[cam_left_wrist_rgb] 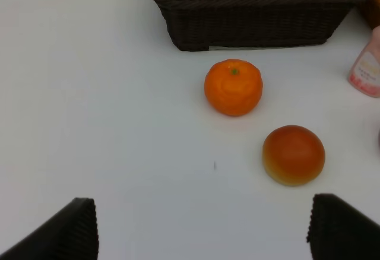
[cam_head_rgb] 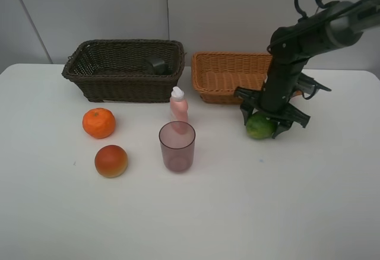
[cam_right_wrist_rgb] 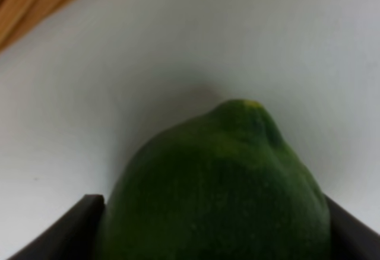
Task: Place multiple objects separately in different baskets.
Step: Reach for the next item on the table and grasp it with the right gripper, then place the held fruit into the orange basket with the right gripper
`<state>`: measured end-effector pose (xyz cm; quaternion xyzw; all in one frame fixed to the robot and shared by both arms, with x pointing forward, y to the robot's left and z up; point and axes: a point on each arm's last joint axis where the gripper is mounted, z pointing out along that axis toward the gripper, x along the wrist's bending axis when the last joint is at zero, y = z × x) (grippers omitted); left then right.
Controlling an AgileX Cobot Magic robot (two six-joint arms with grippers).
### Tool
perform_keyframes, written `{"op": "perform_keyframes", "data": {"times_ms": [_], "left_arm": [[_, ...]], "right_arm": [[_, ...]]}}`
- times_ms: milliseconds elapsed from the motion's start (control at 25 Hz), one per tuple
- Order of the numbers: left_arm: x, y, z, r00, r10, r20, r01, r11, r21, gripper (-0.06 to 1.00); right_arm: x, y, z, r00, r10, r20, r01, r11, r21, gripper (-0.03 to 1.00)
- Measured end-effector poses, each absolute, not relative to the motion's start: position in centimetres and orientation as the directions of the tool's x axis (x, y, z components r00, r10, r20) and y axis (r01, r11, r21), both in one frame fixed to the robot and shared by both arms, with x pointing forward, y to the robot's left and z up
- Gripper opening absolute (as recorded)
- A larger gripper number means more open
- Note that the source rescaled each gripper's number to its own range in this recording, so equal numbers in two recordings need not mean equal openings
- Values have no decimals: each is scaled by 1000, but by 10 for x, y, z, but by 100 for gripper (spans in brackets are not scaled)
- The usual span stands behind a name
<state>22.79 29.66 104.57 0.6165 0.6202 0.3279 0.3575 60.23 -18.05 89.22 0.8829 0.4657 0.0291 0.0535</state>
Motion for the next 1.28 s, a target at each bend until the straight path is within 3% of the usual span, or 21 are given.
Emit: {"op": "perform_keyframes", "data": {"times_ms": [760,1280], "left_arm": [[228,297,1046,16,999,-39,530,25,847,92],[228,297,1046,16,999,-39,530,25,847,92]], "right_arm": [[602,-181,892,560,828,-1,822,-556,120,58],[597,-183,902,345,937,-55,936,-340,95,58]]}}
